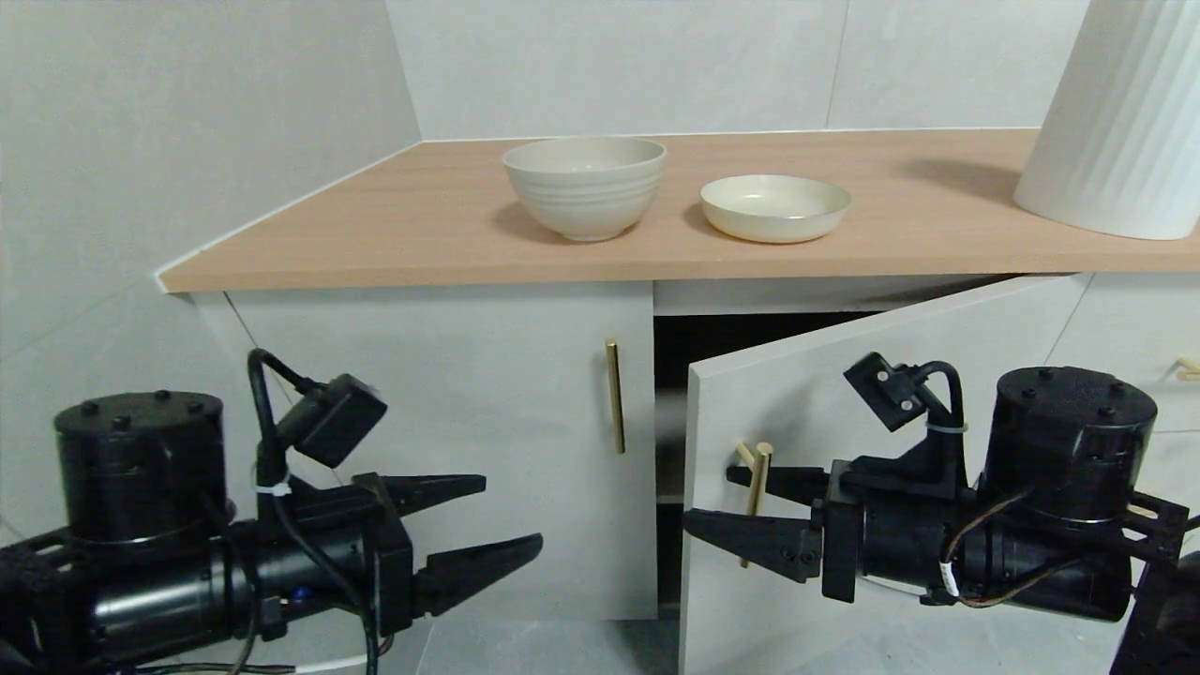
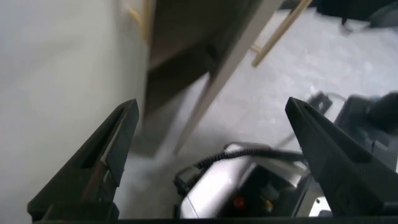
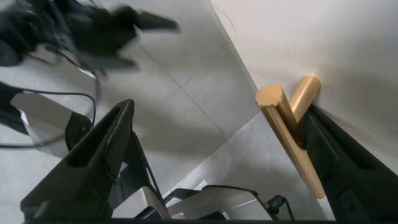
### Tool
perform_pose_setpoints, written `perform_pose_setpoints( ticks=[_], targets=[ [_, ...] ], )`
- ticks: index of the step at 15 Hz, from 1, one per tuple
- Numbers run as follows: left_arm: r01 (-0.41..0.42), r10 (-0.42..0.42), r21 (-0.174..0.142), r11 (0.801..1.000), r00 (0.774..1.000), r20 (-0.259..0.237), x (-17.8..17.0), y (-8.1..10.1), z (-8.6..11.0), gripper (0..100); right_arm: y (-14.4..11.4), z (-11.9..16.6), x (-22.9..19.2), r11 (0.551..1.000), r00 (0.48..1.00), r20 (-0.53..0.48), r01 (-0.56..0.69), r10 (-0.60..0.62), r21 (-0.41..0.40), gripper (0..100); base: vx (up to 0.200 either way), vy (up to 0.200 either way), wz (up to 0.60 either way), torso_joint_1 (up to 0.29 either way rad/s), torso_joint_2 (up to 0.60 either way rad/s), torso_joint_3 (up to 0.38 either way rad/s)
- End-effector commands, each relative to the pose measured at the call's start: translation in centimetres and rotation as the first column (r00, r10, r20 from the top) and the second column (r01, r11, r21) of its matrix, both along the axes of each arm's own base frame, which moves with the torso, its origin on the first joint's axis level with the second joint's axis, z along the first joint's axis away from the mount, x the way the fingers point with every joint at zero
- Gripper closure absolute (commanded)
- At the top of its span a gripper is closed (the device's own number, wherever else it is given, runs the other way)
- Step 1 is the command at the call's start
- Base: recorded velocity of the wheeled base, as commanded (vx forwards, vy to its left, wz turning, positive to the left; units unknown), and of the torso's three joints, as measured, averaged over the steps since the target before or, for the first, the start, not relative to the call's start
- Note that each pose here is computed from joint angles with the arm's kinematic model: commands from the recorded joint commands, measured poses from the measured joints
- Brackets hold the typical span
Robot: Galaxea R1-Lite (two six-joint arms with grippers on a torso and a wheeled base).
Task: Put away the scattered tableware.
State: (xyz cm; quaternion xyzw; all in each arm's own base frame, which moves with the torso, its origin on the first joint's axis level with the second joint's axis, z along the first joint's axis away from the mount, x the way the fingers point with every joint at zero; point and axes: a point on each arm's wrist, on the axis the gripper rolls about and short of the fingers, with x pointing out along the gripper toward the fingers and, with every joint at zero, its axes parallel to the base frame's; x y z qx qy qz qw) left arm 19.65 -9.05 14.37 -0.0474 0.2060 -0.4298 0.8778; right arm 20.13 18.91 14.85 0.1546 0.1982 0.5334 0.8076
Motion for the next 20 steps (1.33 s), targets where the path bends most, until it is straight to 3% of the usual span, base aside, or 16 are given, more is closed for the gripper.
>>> perform_pose_setpoints(
  ticks=[1, 4, 9, 10, 17, 20],
  targets=[
    [0.028, -0.024, 0.051, 0.998, 0.996, -0.086, 0.6, -1.8, -3.6, 0, 0.2, -0.5, 0.2, 1.000, 1.000, -0.013, 0.000, 0.000, -0.011, 0, 0.000, 0.000, 0.00, 0.000, 0.00, 0.000],
    [-0.014, 0.018, 0.070, 0.997, 0.998, -0.055, 0.2, -3.3, -4.7, 0, 0.1, -0.4, 0.2, 1.000, 1.000, -0.011, 0.000, 0.000, -0.009, 0, 0.000, 0.000, 0.00, 0.000, 0.00, 0.000],
    [-0.050, 0.053, 0.043, 0.998, 0.997, -0.056, 0.3, -3.8, -4.9, 0, 0.1, -0.4, 0.2, 1.000, 1.000, -0.011, 0.000, 0.000, -0.009, 0, 0.000, 0.000, 0.00, 0.000, 0.00, 0.000],
    [-0.052, 0.054, 0.041, 0.998, 0.997, -0.055, 0.4, -3.8, -4.9, 100, 0.1, -0.4, 0.2, 1.000, 1.000, -0.009, 0.000, 0.000, -0.010, 0, 0.000, 0.000, 0.00, 0.000, 0.00, 0.000],
    [-0.052, 0.053, 0.034, 0.998, 0.997, -0.047, 0.6, -4.0, -4.7, 100, 0.1, -0.4, 0.1, 1.000, 1.000, -0.009, 0.000, 0.000, -0.010, 0, 0.000, 0.000, 0.00, 0.000, 0.00, 0.000],
    [-0.045, 0.045, 0.012, 0.999, 0.999, -0.017, 1.6, -4.8, -4.3, 100, 0.0, -0.1, 0.0, 1.000, 1.000, -0.002, 0.000, 0.000, -0.004, 0, 0.000, 0.000, 0.00, 0.000, 0.00, 0.000]
  ],
)
